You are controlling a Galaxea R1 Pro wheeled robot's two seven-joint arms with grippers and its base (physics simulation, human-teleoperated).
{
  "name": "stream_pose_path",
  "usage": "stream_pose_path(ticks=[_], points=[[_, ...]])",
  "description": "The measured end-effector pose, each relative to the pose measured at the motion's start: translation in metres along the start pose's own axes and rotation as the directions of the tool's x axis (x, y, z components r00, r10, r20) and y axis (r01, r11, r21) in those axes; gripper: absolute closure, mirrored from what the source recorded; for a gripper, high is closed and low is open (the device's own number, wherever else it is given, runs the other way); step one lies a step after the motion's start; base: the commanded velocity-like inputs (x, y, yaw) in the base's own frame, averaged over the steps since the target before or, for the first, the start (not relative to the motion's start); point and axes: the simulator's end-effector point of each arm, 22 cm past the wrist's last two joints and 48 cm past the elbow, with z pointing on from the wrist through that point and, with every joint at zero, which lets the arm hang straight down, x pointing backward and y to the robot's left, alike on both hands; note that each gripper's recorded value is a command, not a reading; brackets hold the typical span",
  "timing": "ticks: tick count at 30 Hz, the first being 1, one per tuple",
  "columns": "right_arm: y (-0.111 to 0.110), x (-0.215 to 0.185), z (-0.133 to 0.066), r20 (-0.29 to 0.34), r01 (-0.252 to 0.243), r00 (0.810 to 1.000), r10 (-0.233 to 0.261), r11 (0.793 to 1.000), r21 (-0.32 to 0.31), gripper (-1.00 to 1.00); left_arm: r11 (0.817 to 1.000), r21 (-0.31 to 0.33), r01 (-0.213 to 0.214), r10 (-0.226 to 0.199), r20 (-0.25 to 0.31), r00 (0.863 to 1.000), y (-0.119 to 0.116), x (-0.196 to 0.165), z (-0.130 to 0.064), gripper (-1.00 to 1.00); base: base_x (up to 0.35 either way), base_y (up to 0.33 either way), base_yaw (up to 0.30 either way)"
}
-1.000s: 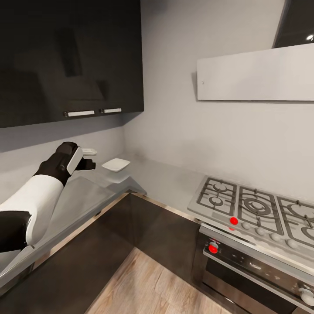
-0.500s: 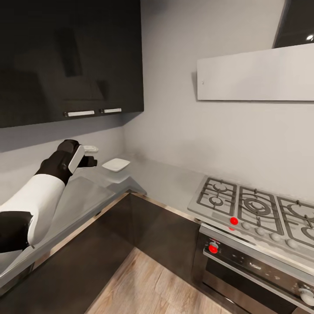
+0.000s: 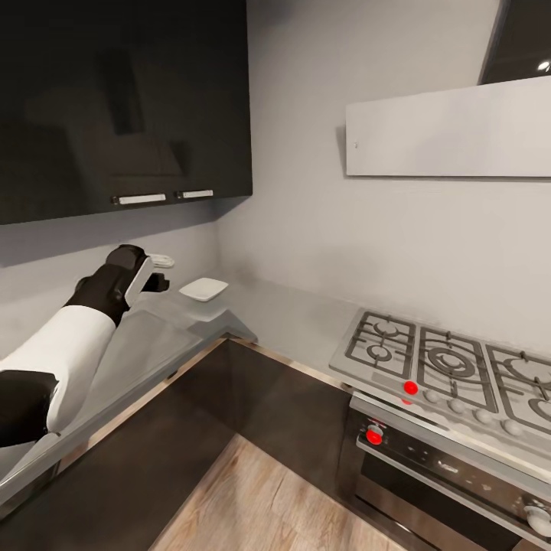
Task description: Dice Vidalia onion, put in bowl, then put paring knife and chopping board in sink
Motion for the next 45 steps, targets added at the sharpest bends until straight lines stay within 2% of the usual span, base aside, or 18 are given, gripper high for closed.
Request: stream_pose_path(ticks=[3,5,9,12,15,19,22,25,27,29,32,35,45], points=[[0.000,0.000,0.000,0.000,0.001,1.000,-0.001,1.000,0.000,-1.00,1.000,-0.007,-0.005,0.005,-0.005,1.000,0.002,0.003,0.003,-1.00,0.000,0.000,0.000],[0.000,0.000,0.000,0.000,0.001,1.000,-0.001,1.000,-0.001,-1.00,1.000,-0.013,-0.014,0.014,-0.028,1.000,0.002,0.012,0.009,-1.00,0.000,0.000,0.000],[0.000,0.000,0.000,0.000,0.002,1.000,-0.002,1.000,-0.001,-1.00,0.999,-0.018,-0.029,0.027,-0.070,0.997,-0.008,0.047,0.037,-1.00,0.000,0.000,0.000],[0.000,0.000,0.000,0.000,0.002,1.000,-0.002,1.000,-0.001,-1.00,0.999,-0.018,-0.038,0.036,-0.116,0.993,-0.019,0.087,0.060,-1.00,0.000,0.000,0.000],[0.000,0.000,0.000,-0.001,0.002,1.000,-0.002,1.000,-0.001,-1.00,0.999,-0.018,-0.047,0.043,-0.177,0.983,-0.034,0.149,0.083,-1.00,0.000,0.000,0.000],[0.000,0.000,0.000,0.000,0.002,1.000,-0.002,1.000,-0.001,-1.00,0.999,-0.019,-0.046,0.043,-0.170,0.985,-0.038,0.161,0.087,-1.00,0.000,0.000,0.000],[0.000,0.000,0.000,0.000,0.002,1.000,-0.002,1.000,-0.001,-1.00,0.999,0.006,-0.039,0.040,-0.162,0.986,-0.045,0.163,0.088,-1.00,0.000,0.000,0.000],[0.000,0.000,0.000,0.000,0.002,1.000,-0.002,1.000,-0.001,-1.00,0.996,0.083,-0.026,0.038,-0.143,0.989,-0.064,0.156,0.087,-1.00,0.000,0.000,0.000],[0.000,0.000,0.000,0.000,0.002,1.000,-0.002,1.000,-0.001,-1.00,0.995,0.102,-0.025,0.037,-0.122,0.992,-0.069,0.146,0.085,-1.00,0.000,0.000,0.000],[0.000,0.000,0.000,0.000,0.002,1.000,-0.002,1.000,-0.001,-1.00,0.993,0.116,-0.022,0.032,-0.086,0.996,-0.074,0.128,0.081,-1.00,0.000,0.000,0.000],[0.000,0.000,0.000,0.000,0.002,1.000,-0.002,1.000,-0.001,-1.00,0.990,0.139,-0.025,0.031,-0.036,0.999,-0.080,0.082,0.061,-1.00,0.000,0.000,0.000],[0.000,0.000,0.000,0.001,0.002,1.000,-0.002,1.000,-0.001,-1.00,0.989,0.143,-0.030,0.030,0.001,1.000,-0.070,0.036,0.035,-1.00,0.000,0.000,0.000],[0.000,0.000,0.000,0.000,0.002,1.000,-0.002,1.000,-0.001,-1.00,0.992,0.129,-0.012,0.000,0.094,0.996,-0.044,-0.010,0.014,-1.00,0.000,0.000,0.000]])
